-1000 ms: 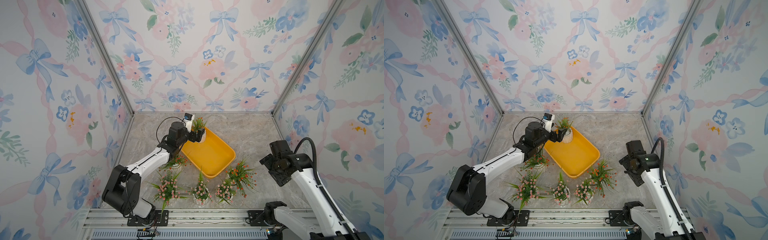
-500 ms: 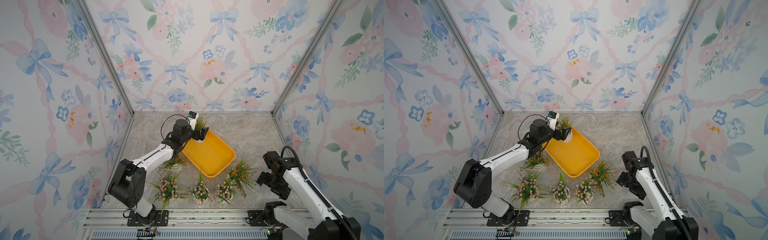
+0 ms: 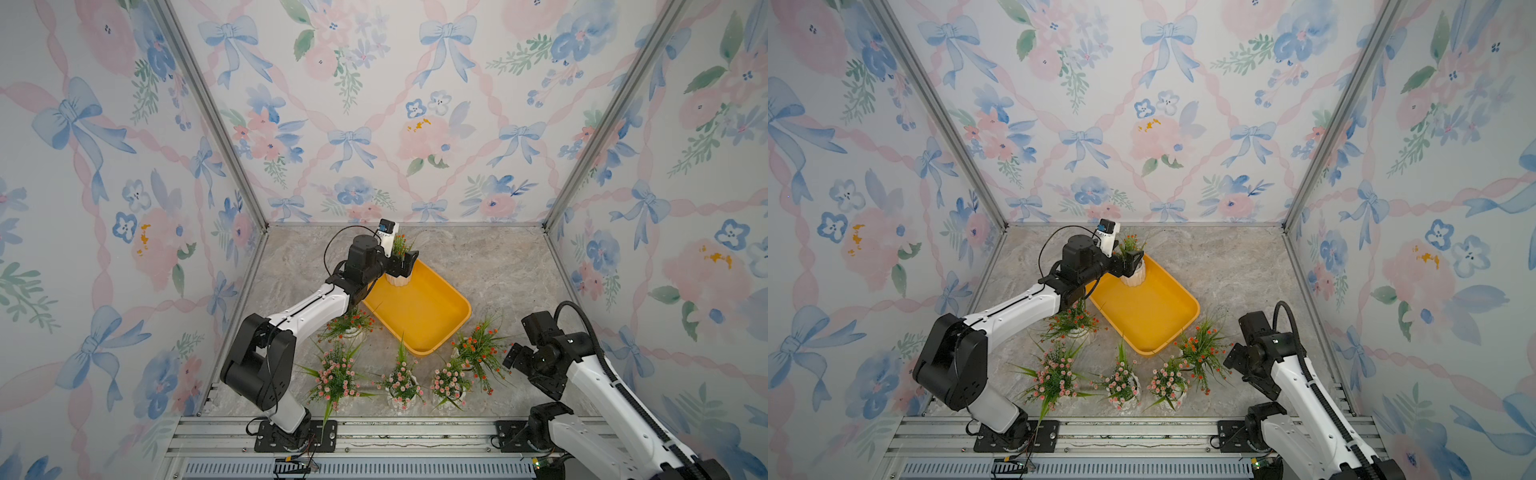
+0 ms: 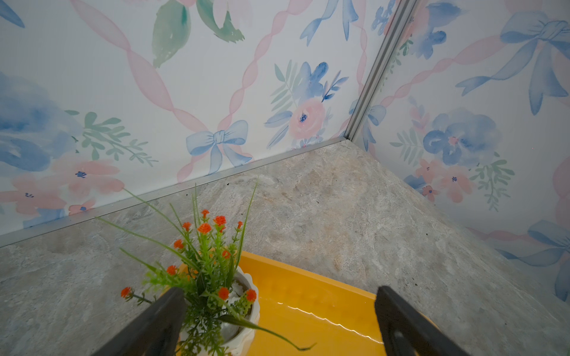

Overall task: Put the potted gypsophila into the storage box
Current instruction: Pick up the baby's breath potted plant from the center of the board.

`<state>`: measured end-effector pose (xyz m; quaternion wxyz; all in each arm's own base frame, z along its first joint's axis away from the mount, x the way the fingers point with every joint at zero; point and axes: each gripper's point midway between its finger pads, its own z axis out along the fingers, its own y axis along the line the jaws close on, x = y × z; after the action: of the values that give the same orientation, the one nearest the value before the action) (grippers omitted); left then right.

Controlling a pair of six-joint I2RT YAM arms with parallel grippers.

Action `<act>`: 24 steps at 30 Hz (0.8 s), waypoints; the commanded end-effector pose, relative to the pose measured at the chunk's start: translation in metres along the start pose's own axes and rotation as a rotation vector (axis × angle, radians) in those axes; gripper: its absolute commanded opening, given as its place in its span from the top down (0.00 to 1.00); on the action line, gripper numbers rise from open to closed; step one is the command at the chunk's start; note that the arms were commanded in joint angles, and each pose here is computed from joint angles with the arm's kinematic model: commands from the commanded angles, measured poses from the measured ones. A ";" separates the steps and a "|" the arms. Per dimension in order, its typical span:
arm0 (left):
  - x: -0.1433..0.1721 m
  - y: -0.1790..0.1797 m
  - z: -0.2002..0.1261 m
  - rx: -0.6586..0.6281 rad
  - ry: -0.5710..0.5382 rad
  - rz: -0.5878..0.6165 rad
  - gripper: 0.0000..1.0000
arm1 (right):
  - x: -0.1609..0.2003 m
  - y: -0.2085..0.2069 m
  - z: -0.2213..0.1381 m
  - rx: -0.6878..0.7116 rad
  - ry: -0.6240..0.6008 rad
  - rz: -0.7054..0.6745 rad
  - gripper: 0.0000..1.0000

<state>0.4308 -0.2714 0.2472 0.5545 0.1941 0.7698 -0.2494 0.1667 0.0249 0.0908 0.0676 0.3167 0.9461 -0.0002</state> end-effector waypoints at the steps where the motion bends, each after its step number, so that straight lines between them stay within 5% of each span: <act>1: -0.009 0.000 0.004 -0.010 -0.012 0.010 0.02 | 0.007 0.019 0.012 -0.053 0.028 0.025 0.00; 14: -0.008 -0.013 0.003 0.025 -0.001 0.009 0.02 | 0.010 0.055 -0.014 -0.316 -0.067 -0.021 0.03; 19: -0.012 -0.019 0.001 0.036 -0.011 0.019 0.02 | 0.013 0.040 -0.011 -0.254 -0.077 -0.007 0.05; 24: -0.011 -0.023 -0.002 0.050 -0.009 0.020 0.02 | 0.008 -0.009 -0.015 -0.029 -0.085 0.069 0.05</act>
<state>0.4239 -0.2850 0.2532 0.5519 0.2050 0.7663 -0.2571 0.1727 0.0481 0.1036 0.1397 0.3231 0.9333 0.0706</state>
